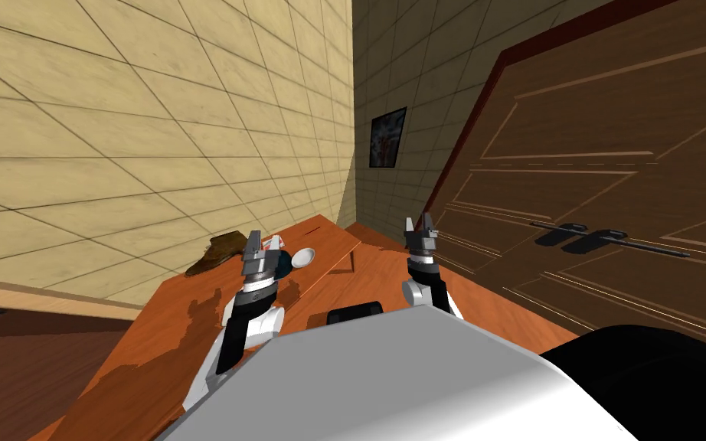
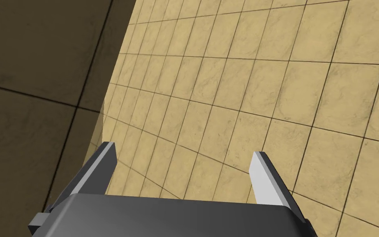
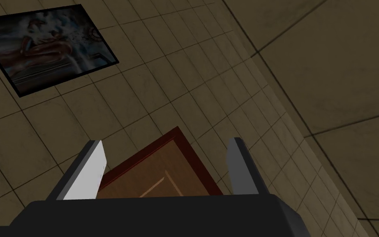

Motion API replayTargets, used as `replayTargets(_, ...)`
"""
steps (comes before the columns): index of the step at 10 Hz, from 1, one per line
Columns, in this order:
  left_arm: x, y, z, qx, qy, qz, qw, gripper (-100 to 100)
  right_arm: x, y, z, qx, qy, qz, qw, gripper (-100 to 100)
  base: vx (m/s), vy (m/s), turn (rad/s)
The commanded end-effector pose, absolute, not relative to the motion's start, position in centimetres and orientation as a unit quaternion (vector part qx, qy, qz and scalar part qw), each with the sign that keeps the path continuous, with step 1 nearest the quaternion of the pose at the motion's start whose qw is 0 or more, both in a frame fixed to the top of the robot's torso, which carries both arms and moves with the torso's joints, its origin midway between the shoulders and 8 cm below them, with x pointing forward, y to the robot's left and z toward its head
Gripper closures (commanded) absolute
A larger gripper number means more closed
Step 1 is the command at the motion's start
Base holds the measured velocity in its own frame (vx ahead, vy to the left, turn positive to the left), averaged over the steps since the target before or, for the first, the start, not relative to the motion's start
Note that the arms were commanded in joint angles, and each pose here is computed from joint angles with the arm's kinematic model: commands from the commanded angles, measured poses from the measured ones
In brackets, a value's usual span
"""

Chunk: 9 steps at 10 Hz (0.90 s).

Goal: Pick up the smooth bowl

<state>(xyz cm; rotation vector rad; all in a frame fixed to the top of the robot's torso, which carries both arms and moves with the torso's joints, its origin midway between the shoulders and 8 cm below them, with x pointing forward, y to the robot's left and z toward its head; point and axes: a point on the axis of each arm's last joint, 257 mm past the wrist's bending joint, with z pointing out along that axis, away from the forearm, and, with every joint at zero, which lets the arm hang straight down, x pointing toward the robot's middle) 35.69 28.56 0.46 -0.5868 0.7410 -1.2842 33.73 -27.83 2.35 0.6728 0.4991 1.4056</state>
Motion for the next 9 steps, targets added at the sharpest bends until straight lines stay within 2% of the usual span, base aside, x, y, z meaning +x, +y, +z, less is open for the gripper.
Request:
replayTargets(1, 36.8, 28.8, -0.9, -0.277, 0.351, -0.582, 0.679, -100, 33.7, -27.8, 2.4, 0.300, 0.223, 0.627, 0.684, 0, -0.074, -0.001, -0.187)
replayTargets(5, 39.2, 29.6, -4.7, -0.315, 0.385, -0.590, 0.635, -100, 33.7, -27.8, 2.3, 0.300, 0.223, 0.627, 0.684, 0, -0.051, 0.000, -0.175)
replayTargets(7, 41.0, 30.2, -7.7, -0.346, 0.410, -0.591, 0.602, -100, 33.7, -27.8, 2.3, 0.300, 0.223, 0.627, 0.684, 0, -0.049, 0.015, -0.293)
replayTargets(9, 41.9, 30.7, -9.3, -0.363, 0.423, -0.590, 0.584, -100, 33.7, -27.8, 2.3, 0.300, 0.223, 0.627, 0.684, 0, -0.040, 0.019, -0.093)
